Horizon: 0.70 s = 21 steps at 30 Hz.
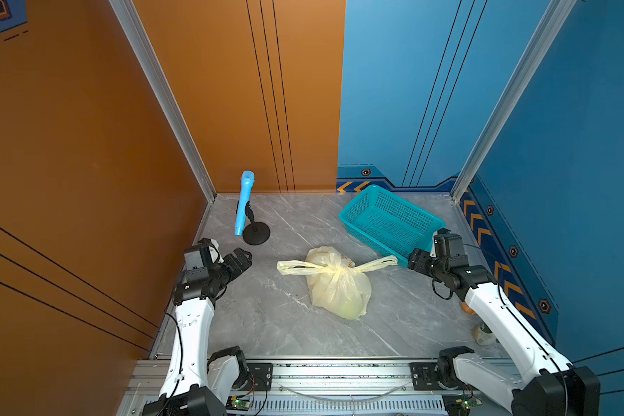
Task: Place the pears into plastic bags & tie knots
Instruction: Tie the plastic bag at the center of the board, then reset both arms
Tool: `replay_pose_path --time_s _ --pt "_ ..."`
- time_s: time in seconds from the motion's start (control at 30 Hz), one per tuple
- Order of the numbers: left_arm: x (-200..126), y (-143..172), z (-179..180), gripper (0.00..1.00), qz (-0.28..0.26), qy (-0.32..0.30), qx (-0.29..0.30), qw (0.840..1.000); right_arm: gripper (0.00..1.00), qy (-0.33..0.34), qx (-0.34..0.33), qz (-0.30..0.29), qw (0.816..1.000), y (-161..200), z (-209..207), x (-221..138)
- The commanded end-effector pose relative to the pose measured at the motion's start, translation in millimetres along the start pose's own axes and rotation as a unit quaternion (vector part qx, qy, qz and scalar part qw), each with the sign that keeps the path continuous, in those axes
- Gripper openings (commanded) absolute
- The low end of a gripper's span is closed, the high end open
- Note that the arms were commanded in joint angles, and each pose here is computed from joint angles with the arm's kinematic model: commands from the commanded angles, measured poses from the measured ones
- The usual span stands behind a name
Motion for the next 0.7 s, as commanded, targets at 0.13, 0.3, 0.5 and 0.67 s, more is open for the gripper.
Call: replay_pose_path --time_s 0.13,0.3,0.5,0.67 --pt "17.8 8.5 28.4 0.98 -0.073 -0.155 0.076 0.982 1.0 0.105 -0.02 0.014 0.994 25.4 -35.0 17.5" --pt "36.2 19.1 30.8 0.98 -0.168 -0.186 0.146 0.957 1.0 0.112 -0.047 -0.021 0.992 28.4 -37.3 46.3" --pt "53.9 20.9 33.5 0.98 -0.258 -0.172 0.194 0.931 1.0 0.134 -0.1 -0.105 0.98 9.6 -40.2 71.6" --pt "80.7 19.6 27.7 0.98 -0.277 -0.099 0.237 0.926 1.0 0.125 -0.115 -0.196 0.966 4.7 -43.7 91.8"
Point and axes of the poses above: each gripper's point midway between its finger pads, its own x axis out along the fingers, its own z axis along the line the jaws close on, y = z × x, the point moved 9 cm from there along -x, back along the fingers, and after that the axes turned 10 degrees about -x, right-handed, at the moved point
